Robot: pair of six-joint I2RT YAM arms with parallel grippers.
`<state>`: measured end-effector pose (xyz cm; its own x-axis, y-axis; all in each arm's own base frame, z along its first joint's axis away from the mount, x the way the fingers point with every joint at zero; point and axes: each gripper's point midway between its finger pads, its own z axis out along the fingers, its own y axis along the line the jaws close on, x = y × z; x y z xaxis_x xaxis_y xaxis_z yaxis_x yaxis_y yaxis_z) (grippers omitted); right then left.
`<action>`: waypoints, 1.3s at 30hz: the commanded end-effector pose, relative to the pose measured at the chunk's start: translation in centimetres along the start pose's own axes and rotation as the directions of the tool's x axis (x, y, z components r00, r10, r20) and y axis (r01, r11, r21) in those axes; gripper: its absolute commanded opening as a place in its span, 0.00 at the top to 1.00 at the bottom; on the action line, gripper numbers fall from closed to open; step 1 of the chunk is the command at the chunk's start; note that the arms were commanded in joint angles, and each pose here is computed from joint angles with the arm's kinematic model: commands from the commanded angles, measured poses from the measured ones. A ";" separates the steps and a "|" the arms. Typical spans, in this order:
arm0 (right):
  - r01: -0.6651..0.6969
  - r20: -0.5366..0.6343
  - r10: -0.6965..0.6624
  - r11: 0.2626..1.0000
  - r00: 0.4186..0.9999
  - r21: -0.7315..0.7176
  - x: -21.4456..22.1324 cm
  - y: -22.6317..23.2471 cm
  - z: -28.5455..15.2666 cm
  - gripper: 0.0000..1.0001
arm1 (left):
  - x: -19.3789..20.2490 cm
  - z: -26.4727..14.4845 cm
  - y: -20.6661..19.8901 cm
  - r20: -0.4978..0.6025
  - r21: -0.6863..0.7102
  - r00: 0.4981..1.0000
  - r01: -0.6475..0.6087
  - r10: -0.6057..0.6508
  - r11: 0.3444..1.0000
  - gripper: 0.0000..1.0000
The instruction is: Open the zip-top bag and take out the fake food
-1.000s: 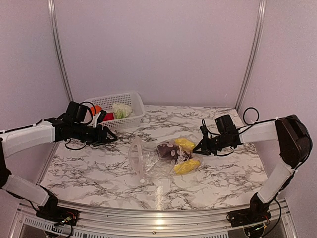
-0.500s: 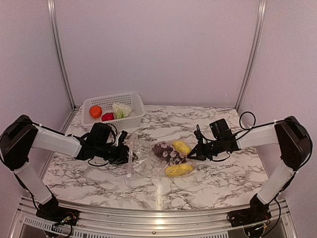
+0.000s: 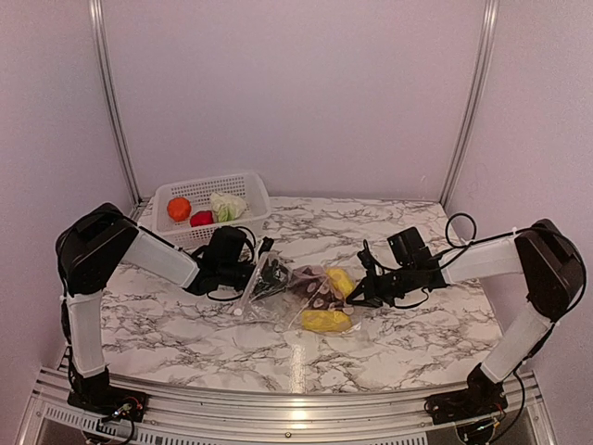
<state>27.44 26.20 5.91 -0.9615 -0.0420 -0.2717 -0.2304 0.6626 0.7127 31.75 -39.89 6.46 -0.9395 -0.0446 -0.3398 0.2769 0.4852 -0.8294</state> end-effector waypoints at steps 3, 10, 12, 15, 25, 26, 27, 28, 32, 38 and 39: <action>0.002 -0.047 -0.003 1.000 0.999 -0.019 1.0 0.3 0.7 1.00 | 0.4 2.8 -0.2 -0.029 0.030 1.000 -0.003 0.004 1.000 0.26; 0.013 -0.069 -0.013 1.000 0.998 0.005 0.7 -0.2 1.2 1.00 | 1.0 5.3 0.5 -0.069 0.000 0.998 -0.005 0.005 1.000 0.23; 0.016 -0.071 -0.015 1.000 0.997 0.008 0.6 -0.2 1.3 1.00 | 1.0 5.7 0.9 -0.071 -0.019 0.997 0.002 -0.003 1.000 0.31; 0.020 -0.070 -0.019 1.000 0.997 0.014 0.4 -0.2 1.3 1.00 | 0.5 5.4 1.2 -0.052 -0.034 0.999 0.011 -0.013 0.999 0.53; -0.006 -0.003 0.006 1.000 1.000 0.026 -0.4 -1.1 -0.3 1.00 | -1.1 0.0 -0.7 -0.012 -0.006 1.000 -0.013 0.013 1.000 0.98; -0.016 0.012 0.015 1.000 1.000 0.025 -0.7 -1.3 -0.6 1.00 | -1.0 -0.7 -0.8 -0.016 -0.011 1.000 -0.022 0.022 1.000 1.00; -0.026 0.031 0.026 0.999 0.999 0.020 -1.1 -1.5 -0.9 1.00 | -0.8 -1.3 -0.7 -0.022 -0.025 0.999 -0.027 0.026 0.999 1.00; -0.039 0.049 0.039 0.999 0.998 0.015 -1.4 -1.8 -1.2 1.00 | -0.6 -2.0 -0.7 -0.029 -0.035 0.999 -0.035 0.034 0.999 1.00; -0.068 0.111 0.067 0.998 0.992 0.012 -2.8 -2.5 -2.2 1.00 | 0.5 -4.4 -0.8 -0.061 -0.065 0.996 -0.066 0.062 0.996 1.00; -0.080 0.125 0.076 0.996 0.989 0.028 -3.2 -3.3 -2.3 1.00 | 1.4 -7.6 -1.2 -0.099 -0.106 0.990 -0.111 0.100 0.988 1.00; -0.086 0.123 0.082 0.996 0.989 0.029 -3.1 -3.5 -2.3 1.00 | 1.6 -8.0 -1.1 -0.106 -0.115 0.989 -0.114 0.102 0.987 1.00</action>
<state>29.89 26.00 8.91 -0.9355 0.0069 -0.3534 -0.2876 0.5663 0.7724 28.44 -37.58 11.00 -0.9145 0.0823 -0.3961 0.3828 0.4929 -0.7813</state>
